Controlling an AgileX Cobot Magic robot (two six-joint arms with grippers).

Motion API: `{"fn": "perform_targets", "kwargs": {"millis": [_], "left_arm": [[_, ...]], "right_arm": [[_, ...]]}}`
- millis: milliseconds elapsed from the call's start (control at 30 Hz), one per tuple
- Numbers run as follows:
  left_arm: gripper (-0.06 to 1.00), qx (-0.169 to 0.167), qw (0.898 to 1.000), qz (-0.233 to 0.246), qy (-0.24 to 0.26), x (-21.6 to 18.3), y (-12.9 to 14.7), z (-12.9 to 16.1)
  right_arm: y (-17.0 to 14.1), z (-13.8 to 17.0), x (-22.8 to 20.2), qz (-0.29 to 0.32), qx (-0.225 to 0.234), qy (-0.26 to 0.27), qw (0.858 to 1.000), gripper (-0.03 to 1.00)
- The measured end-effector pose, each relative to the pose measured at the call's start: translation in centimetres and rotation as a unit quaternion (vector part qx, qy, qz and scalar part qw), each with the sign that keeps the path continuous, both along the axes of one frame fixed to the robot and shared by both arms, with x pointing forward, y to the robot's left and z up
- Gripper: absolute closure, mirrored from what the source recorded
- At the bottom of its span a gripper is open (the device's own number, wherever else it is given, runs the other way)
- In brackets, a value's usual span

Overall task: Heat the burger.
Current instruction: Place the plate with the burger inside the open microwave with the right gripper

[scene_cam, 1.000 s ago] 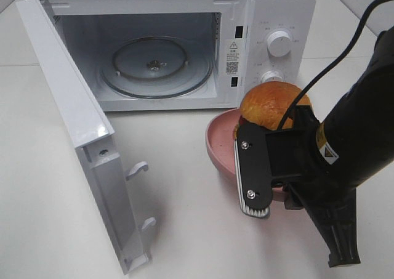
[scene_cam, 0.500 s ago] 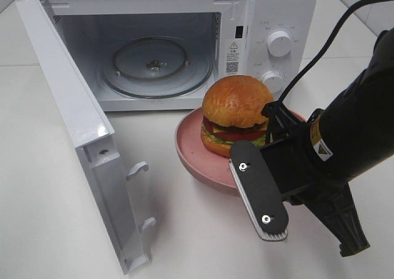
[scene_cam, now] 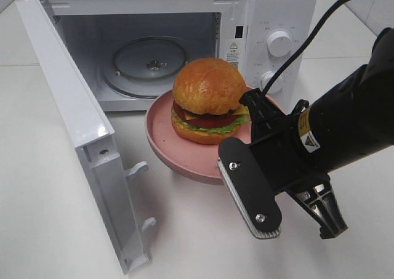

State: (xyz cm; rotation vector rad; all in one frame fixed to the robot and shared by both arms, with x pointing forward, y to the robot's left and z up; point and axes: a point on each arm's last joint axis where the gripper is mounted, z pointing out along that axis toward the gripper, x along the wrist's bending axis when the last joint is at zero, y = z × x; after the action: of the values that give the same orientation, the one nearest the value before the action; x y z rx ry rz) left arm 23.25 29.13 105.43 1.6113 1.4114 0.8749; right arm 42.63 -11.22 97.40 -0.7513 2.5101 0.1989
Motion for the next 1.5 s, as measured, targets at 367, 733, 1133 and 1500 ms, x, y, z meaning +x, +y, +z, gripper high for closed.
{"fn": "perform_targets", "kwargs": {"millis": [367,733,1133,1500], "left_arm": [[0.94,0.000,1.000,0.000,0.000,0.0,0.0,0.0],[0.94,0.000,1.000,0.000,0.000,0.0,0.0,0.0],[0.94,0.000,1.000,0.000,0.000,0.0,0.0,0.0],[0.94,0.000,1.000,0.000,0.000,0.0,0.0,0.0]], "right_arm": [[2.0,-1.5,1.7,0.023,-0.002,-0.002,1.000,0.95],[2.3,-1.7,4.8,0.021,0.010,0.004,1.000,0.95],[3.7,-0.4,9.0,0.023,0.040,0.022,0.999,0.95],[6.0,-1.2,11.8,0.025,0.037,0.030,0.999,0.95]]}}
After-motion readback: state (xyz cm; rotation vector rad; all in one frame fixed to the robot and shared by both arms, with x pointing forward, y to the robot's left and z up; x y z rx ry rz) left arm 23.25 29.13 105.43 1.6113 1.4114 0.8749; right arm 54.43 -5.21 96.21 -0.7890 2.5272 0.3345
